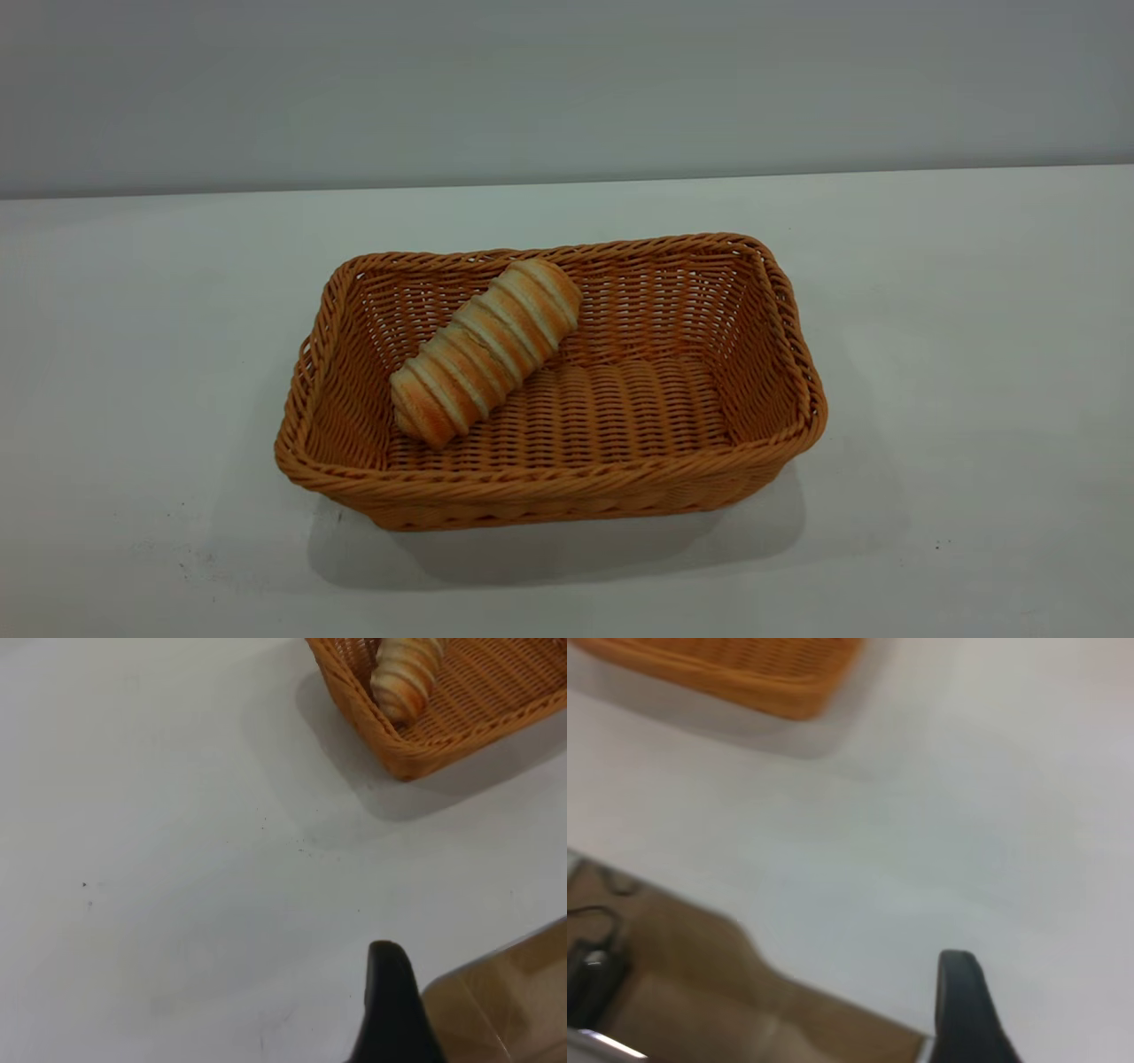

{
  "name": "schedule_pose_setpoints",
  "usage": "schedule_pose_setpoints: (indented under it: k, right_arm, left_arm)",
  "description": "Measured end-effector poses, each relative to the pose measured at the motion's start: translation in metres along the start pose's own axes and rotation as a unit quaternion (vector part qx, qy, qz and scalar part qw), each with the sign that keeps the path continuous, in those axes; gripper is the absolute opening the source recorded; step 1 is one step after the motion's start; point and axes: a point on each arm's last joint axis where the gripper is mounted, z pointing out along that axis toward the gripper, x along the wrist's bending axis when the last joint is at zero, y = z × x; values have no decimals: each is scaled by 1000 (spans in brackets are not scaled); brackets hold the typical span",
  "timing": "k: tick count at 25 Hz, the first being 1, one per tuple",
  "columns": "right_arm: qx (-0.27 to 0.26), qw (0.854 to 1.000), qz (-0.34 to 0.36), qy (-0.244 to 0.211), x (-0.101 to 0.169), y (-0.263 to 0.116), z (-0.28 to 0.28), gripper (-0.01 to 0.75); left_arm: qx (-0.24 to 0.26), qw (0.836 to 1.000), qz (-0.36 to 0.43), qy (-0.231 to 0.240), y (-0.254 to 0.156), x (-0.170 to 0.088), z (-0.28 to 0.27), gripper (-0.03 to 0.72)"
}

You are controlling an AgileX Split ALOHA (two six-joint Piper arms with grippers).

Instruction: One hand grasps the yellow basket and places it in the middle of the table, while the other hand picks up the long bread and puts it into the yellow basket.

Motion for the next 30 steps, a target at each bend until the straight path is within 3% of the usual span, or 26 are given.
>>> schedule_pose_setpoints:
  k: [8, 30]
  right_arm:
    - [2, 998, 43, -41, -7, -1, 0, 490]
    - [1, 998, 44, -43, -8, -1, 0, 490]
  left_arm:
    - [0, 1000, -1, 0, 0, 0, 0, 541]
    - [-1, 1000, -1, 0, 0, 0, 0, 541]
